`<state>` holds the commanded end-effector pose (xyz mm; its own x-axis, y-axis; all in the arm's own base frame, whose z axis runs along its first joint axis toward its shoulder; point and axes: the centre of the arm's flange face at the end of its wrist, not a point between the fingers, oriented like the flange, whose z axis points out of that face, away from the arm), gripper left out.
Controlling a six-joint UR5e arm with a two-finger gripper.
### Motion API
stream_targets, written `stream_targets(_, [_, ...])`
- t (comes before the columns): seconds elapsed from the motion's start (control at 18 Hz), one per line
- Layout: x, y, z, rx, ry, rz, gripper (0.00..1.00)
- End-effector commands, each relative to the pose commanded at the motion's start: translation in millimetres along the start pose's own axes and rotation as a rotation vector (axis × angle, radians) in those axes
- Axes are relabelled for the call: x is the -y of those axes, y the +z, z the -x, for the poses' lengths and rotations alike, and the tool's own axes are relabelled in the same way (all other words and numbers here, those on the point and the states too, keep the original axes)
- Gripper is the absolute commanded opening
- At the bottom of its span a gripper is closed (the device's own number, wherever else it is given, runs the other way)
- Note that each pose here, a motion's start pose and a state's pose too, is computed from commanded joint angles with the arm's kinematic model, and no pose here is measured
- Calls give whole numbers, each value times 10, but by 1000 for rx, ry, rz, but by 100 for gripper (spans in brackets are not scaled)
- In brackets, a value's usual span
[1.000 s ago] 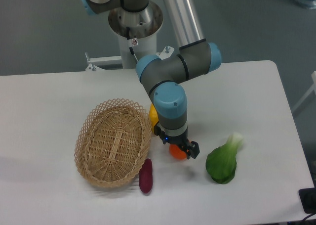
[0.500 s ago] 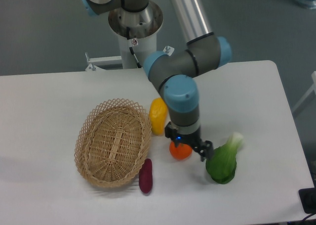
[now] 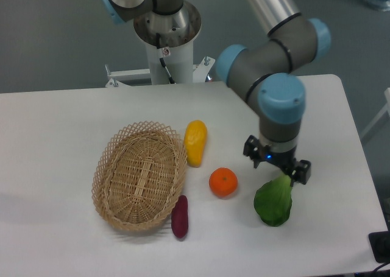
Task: Place the orange on the table
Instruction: 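Lift the open gripper up and away from the orange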
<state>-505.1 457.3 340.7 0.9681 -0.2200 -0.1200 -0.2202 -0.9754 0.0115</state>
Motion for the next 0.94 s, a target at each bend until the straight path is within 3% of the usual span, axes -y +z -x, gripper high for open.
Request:
stream_targets(0.33, [-208,-88,234,-11,-21,-41,100])
stream_targets(0.39, [-262,-92,259,-15,12,-53,100])
stream_targets(0.94, [-268,15,159,-25,47,-46,100])
